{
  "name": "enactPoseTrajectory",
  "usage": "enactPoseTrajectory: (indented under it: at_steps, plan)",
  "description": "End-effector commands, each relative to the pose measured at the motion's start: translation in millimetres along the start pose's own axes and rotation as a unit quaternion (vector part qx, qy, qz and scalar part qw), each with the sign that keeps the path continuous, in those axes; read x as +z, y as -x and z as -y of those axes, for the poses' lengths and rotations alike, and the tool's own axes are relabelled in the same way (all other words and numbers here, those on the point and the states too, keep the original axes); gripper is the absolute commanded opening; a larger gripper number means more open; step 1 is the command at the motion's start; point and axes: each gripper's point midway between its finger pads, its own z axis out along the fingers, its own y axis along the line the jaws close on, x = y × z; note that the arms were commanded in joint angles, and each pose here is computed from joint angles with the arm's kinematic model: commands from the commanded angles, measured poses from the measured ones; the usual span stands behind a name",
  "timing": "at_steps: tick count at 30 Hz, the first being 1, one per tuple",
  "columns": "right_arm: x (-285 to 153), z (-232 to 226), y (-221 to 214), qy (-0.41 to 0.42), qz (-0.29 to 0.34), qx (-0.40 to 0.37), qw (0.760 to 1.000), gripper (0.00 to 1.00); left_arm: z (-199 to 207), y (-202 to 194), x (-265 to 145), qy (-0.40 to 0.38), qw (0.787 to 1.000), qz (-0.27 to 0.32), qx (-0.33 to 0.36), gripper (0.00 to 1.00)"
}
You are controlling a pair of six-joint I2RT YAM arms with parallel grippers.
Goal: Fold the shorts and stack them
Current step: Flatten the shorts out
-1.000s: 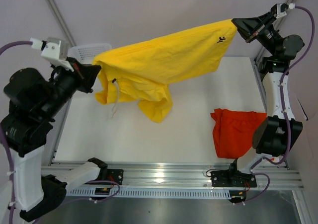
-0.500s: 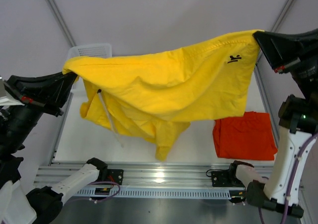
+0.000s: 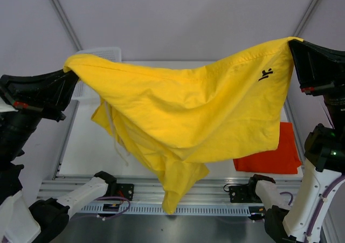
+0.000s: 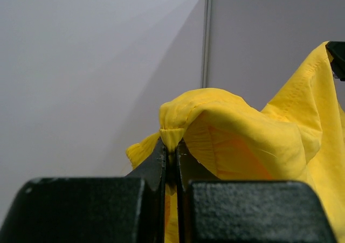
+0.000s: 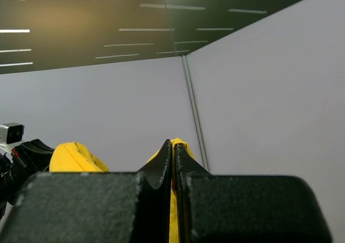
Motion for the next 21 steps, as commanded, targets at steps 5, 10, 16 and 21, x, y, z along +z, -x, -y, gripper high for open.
enactPoseTrajectory:
  at_steps: [5, 10, 16, 21]
  plan:
    - [8.3, 85.0, -34.9, -0.050, -0.019, 0.068, 0.996, 0.00, -60.5, -94.1, 73.3, 0.095, 0.986, -0.135, -0.034, 0.00]
    - [18.9, 112.5, -43.7, -0.046, -0.029, 0.095, 0.994, 0.00, -76.6, -99.4, 90.7, 0.129, 0.979, -0.150, -0.049, 0.00]
    - [23.1, 86.1, -34.0, -0.005, -0.036, 0.079, 0.996, 0.00, -49.9, -50.4, 77.5, 0.077, 0.993, -0.076, -0.045, 0.00]
    - [1.3, 17.7, -15.0, 0.019, -0.013, 0.018, 1.000, 0.00, -18.0, -4.7, 20.5, 0.041, 0.999, 0.010, -0.033, 0.00]
